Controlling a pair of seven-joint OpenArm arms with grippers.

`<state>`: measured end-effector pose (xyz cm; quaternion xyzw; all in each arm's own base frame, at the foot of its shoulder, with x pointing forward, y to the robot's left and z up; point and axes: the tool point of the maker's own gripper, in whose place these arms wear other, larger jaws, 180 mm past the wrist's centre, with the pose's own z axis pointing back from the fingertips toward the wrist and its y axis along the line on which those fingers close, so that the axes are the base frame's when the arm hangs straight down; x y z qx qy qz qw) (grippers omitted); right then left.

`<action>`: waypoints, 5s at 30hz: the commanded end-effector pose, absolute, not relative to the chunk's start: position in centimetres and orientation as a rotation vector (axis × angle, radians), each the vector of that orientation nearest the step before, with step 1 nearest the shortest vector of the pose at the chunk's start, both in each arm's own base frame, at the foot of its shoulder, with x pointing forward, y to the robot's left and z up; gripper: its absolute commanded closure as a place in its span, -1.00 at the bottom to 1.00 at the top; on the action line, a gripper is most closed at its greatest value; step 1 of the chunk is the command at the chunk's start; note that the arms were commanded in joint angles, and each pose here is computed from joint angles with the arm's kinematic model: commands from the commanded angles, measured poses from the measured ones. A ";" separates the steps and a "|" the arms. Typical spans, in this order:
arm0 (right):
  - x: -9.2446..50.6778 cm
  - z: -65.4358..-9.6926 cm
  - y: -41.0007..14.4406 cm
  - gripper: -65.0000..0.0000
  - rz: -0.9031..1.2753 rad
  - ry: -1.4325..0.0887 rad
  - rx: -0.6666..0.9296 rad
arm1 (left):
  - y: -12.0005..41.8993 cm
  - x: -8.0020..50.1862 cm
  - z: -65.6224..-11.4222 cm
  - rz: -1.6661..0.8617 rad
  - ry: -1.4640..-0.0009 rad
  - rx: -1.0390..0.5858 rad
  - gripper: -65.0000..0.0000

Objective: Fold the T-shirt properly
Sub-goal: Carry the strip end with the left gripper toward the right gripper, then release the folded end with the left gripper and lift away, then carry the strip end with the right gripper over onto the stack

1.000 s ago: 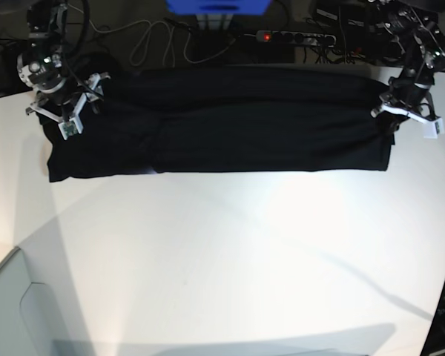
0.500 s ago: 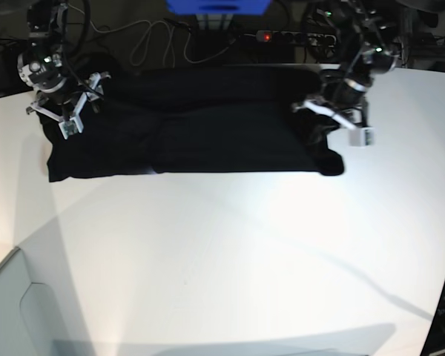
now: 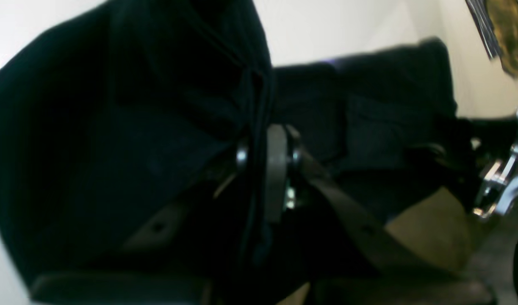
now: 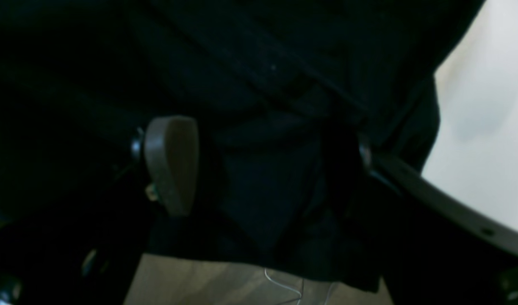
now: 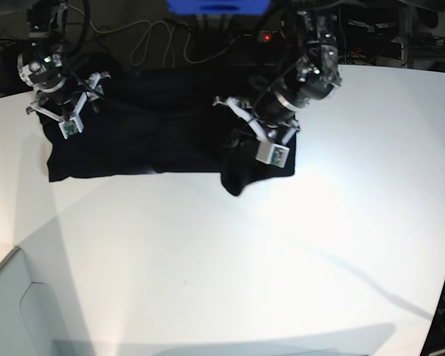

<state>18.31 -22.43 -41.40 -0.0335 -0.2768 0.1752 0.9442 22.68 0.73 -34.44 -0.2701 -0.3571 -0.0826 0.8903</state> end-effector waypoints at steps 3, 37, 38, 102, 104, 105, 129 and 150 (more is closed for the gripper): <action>18.8 -40.7 -22.5 -0.35 0.370 -0.589 -0.072 | -1.5 22.8 -34.4 -0.211 -0.737 -0.619 1.00; 18.7 -40.7 -22.6 -0.35 0.372 -0.589 -0.073 | -9.4 22.5 -35.0 -0.378 -0.650 -0.766 1.00; 18.7 -40.7 -22.6 -0.35 0.372 -0.589 -0.073 | -9.4 22.5 -35.1 -0.378 -0.648 -0.766 1.00; 18.2 -46.5 -28.3 0.99 0.276 -0.432 0.008 | 12.7 21.8 -38.9 0.097 -0.666 -0.528 0.43; 18.2 -46.4 -28.2 0.99 0.280 -0.435 0.007 | 12.7 21.8 -38.9 0.097 -0.666 -0.528 0.43; 18.6 -46.0 -28.2 1.00 0.286 -0.448 0.001 | 12.7 21.7 -38.9 0.097 -0.664 -0.528 0.43; 22.0 -32.4 -14.9 1.00 0.643 -0.854 0.014 | 12.4 21.7 -39.0 0.094 -0.660 -0.533 0.43; 20.2 -33.6 6.7 1.00 1.078 -0.884 0.377 | 10.9 21.6 -41.6 0.095 -0.573 -0.575 0.43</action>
